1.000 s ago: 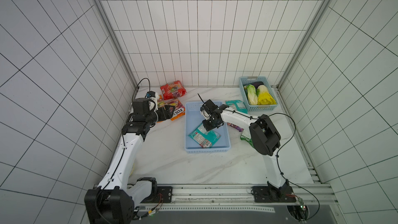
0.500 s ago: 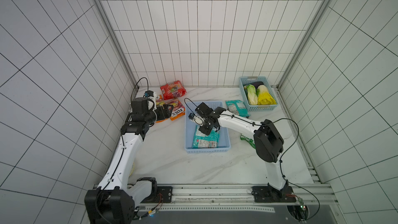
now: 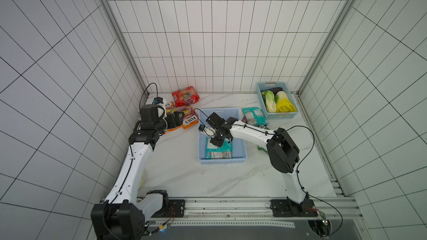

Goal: Put the candies in the basket
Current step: Adjust the candy in the basket, then pick up the candy at the center of the board.

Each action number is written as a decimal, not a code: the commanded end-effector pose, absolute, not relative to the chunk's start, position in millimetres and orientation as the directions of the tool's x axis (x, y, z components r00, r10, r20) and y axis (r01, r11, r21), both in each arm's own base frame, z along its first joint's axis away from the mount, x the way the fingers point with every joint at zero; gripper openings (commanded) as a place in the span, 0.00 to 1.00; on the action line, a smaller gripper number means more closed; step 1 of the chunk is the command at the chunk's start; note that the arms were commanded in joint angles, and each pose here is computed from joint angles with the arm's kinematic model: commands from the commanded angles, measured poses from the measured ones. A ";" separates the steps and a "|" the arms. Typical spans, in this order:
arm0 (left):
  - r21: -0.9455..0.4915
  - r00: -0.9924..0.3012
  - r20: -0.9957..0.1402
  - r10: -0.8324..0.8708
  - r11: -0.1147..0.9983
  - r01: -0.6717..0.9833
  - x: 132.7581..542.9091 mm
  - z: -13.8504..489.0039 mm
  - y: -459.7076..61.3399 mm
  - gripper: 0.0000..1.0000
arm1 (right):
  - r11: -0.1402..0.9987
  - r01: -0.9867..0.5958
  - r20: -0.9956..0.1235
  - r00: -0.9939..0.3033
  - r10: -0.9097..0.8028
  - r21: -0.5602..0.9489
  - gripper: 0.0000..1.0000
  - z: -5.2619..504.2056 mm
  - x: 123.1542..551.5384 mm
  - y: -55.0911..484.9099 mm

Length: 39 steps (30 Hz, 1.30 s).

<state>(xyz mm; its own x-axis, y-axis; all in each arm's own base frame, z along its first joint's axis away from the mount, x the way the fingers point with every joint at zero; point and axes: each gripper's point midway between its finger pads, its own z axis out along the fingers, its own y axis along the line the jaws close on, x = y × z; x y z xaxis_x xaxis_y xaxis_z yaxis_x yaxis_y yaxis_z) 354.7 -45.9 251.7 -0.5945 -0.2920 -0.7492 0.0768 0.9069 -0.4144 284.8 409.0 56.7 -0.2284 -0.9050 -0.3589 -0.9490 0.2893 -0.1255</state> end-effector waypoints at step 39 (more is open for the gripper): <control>-0.381 -0.577 -0.772 -0.266 0.920 0.086 358.6 260.7 -41.9 0.97 | 0.945 -0.301 -0.723 -0.681 -0.117 0.130 0.81 202.6 353.2 260.8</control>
